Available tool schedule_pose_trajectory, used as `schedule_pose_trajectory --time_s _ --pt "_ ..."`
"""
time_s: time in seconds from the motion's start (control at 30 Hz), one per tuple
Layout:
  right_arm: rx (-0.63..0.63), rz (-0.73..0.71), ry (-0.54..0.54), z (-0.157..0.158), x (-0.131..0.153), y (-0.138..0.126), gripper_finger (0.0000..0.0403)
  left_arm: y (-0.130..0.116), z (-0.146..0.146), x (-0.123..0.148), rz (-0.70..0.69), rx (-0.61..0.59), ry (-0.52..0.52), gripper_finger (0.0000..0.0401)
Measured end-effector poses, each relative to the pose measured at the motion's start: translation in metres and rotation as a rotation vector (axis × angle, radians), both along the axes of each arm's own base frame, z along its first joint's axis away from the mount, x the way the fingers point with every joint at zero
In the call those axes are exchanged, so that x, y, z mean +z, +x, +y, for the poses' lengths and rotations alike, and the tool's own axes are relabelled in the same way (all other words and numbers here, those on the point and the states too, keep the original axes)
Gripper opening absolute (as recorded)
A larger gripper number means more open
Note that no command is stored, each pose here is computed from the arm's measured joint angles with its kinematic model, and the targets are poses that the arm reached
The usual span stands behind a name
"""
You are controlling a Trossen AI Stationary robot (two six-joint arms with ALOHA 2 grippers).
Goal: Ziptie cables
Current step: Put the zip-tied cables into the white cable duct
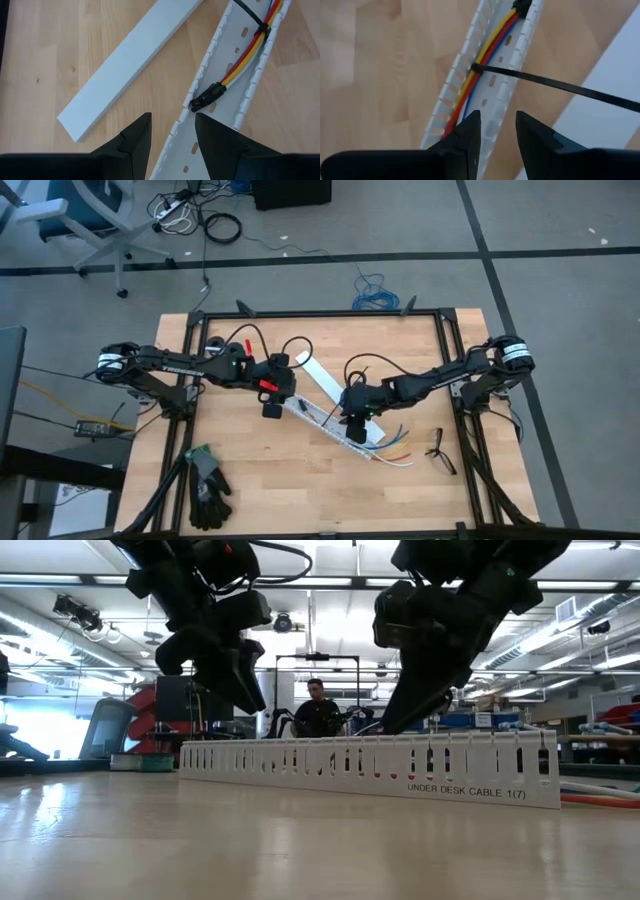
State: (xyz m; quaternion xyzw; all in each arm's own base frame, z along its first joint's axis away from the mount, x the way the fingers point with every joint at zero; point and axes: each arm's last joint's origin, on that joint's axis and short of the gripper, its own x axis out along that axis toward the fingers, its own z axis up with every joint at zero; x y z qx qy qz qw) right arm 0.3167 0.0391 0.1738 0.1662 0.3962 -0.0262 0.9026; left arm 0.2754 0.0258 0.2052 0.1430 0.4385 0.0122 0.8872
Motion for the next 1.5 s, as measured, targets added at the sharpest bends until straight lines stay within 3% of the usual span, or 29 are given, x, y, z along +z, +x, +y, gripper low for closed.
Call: schedule_pose_trajectory --time_s 0.17,0.4,0.57,0.73,1.1,1.37,1.5 --pt "0.008 0.018 0.031 0.006 -0.001 -0.002 0.0111 0.0 0.0 0.0 -0.002 -0.008 -0.01 0.0163" --pt "0.017 0.057 0.02 0.012 -0.004 -0.006 0.0109 0.003 -0.005 0.002 -0.042 -0.109 -0.128 0.0163" --pt "0.024 0.097 0.009 0.015 -0.006 -0.009 0.0064 0.004 -0.007 0.002 -0.054 -0.154 -0.179 0.0163" --pt "0.044 0.096 -0.007 0.017 -0.006 -0.01 0.0008 0.009 -0.006 -0.006 -0.036 -0.221 -0.124 0.0163" --pt "0.117 0.107 -0.106 0.012 -0.007 -0.011 0.0003 0.015 -0.006 -0.017 -0.017 -0.323 -0.054 0.0163" --pt "0.126 0.136 -0.149 -0.011 -0.009 -0.01 0.0001 0.016 -0.008 -0.015 -0.044 -0.376 -0.08 0.0162" --pt "0.105 0.15 -0.146 -0.019 -0.01 -0.011 0.0 0.019 -0.012 -0.01 -0.063 -0.393 -0.078 0.0139"
